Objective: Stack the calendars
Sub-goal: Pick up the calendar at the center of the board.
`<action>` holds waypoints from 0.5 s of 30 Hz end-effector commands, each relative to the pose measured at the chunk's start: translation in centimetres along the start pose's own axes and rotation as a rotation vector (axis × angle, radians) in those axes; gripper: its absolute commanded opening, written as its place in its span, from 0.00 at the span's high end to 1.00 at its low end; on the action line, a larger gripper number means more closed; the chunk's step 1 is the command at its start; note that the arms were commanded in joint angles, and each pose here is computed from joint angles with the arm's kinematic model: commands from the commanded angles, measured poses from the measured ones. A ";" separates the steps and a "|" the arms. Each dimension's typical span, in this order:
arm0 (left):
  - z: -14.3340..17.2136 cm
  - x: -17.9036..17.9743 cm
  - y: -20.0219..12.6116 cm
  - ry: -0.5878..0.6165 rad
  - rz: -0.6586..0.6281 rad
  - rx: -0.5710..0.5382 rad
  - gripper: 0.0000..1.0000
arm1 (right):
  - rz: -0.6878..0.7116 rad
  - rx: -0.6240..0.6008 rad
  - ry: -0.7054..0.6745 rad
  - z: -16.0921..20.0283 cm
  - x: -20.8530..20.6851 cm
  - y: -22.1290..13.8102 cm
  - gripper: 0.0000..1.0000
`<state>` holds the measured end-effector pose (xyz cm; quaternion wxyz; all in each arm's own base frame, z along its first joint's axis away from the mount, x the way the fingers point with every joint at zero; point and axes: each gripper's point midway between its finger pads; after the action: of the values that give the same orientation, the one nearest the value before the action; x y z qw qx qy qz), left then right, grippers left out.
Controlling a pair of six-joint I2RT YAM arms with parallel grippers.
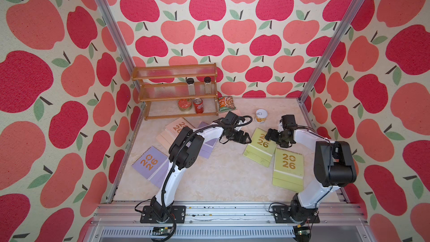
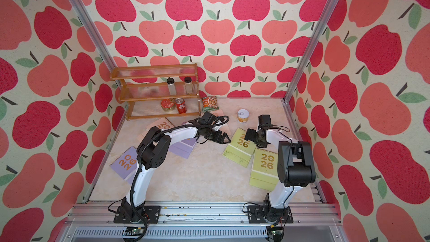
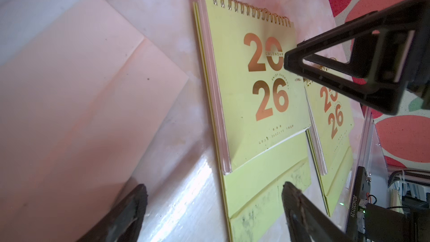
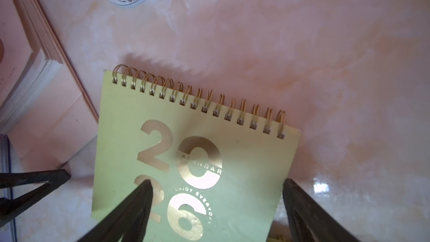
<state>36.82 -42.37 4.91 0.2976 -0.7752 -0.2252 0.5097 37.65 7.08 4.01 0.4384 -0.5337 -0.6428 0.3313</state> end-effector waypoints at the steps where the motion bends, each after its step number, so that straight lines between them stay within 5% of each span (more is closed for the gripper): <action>1: 0.7 0.3 0.9 -0.040 0.009 0.043 0.12 | 0.019 0.056 0.037 1.9 -0.1 0.4 0.11; 15: 0.7 -0.3 2.8 -0.025 0.041 0.093 0.13 | -0.017 0.069 0.060 1.6 0.3 1.8 0.12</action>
<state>37.42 -44.22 4.99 0.2920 -0.7808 -0.2006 0.5146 37.27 7.07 3.17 0.4511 -0.5386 -0.6293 0.3323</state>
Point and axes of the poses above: each gripper's point midway between its finger pads, its own y axis out along the fingers, its own x axis along the line the jaws close on, z = x × y, and after that the axes turned 13 degrees about -y, right-handed
